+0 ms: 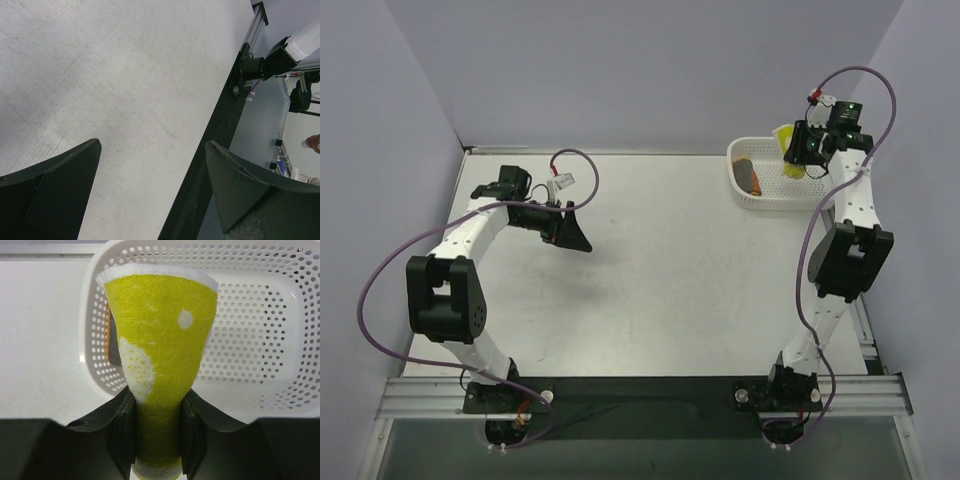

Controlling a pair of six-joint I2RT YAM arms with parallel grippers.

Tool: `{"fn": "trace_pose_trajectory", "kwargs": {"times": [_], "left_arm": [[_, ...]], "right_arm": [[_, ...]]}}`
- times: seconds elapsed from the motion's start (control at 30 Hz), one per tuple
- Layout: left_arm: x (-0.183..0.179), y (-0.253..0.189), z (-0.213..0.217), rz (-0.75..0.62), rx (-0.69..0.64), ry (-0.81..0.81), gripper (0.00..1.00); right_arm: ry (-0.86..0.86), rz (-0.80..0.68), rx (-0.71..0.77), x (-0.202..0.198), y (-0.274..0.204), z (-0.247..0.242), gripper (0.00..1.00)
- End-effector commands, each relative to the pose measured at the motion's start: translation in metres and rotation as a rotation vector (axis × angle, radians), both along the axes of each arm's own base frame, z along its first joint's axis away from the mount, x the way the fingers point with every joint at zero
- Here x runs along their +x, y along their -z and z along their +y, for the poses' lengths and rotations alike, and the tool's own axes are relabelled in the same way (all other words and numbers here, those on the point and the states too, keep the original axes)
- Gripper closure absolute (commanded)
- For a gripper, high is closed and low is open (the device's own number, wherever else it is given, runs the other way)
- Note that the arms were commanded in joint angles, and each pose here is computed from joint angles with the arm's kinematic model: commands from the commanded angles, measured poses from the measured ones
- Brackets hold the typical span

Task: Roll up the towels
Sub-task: Place the rolled towel into the container

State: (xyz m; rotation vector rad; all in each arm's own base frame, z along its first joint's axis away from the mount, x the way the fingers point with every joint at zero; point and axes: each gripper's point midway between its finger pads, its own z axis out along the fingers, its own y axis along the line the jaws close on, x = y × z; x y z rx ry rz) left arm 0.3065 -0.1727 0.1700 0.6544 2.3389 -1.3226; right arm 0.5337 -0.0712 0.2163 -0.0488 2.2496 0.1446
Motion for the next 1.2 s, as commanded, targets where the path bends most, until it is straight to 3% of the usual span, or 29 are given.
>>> {"fn": "trace_pose_trajectory", "kwargs": {"times": [0.0, 0.37, 0.73, 1.17], "left_arm": [[0.008, 0.002, 0.0, -0.017, -0.005, -0.015, 0.03], [0.009, 0.017, 0.007, 0.042, -0.001, -0.041, 0.03], [0.017, 0.026, 0.014, 0.071, 0.008, -0.068, 0.03], [0.027, 0.012, 0.016, 0.054, -0.007, -0.085, 0.03]], "right_arm": [[-0.023, 0.051, -0.057, 0.016, 0.026, -0.001, 1.0], [0.026, 0.134, -0.066, 0.051, 0.096, -0.015, 1.0], [0.055, 0.157, -0.108, 0.065, 0.13, -0.017, 1.0], [0.037, 0.163, -0.155, 0.072, 0.14, -0.004, 0.76]]}}
